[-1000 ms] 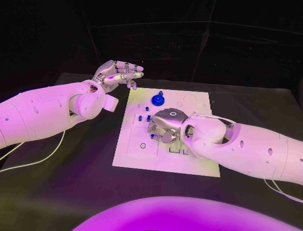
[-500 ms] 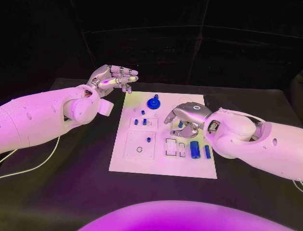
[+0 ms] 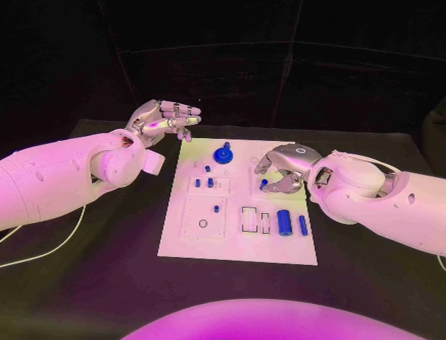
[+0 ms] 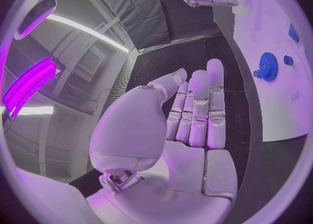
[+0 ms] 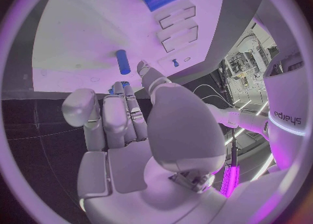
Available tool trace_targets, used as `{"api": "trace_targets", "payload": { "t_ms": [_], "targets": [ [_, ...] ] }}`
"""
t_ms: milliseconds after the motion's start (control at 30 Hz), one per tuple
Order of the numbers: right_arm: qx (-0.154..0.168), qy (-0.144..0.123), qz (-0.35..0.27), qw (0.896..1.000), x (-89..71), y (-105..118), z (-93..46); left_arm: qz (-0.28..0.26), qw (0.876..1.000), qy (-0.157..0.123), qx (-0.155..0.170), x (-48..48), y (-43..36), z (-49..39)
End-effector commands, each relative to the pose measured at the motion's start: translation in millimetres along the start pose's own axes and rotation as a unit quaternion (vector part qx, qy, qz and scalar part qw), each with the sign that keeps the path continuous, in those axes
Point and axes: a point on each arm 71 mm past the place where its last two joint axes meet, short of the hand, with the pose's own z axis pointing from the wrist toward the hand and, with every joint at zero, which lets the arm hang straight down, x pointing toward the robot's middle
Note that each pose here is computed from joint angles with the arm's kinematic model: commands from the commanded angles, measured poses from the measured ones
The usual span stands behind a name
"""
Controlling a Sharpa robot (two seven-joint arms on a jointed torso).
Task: Assemble the parts on the task board
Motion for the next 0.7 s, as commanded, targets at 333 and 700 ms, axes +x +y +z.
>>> {"api": "trace_targets", "payload": {
  "t_ms": [333,700],
  "targets": [
    [0.002,0.063,-0.01,0.998,8.8,1.6,6.6,-0.005,1.0,0.007,0.002,0.4,-1.1,0.8],
    [0.005,0.063,-0.019,0.998,9.5,1.1,9.8,-0.004,1.0,0.005,0.003,-0.3,-1.1,0.7]
  ]
}}
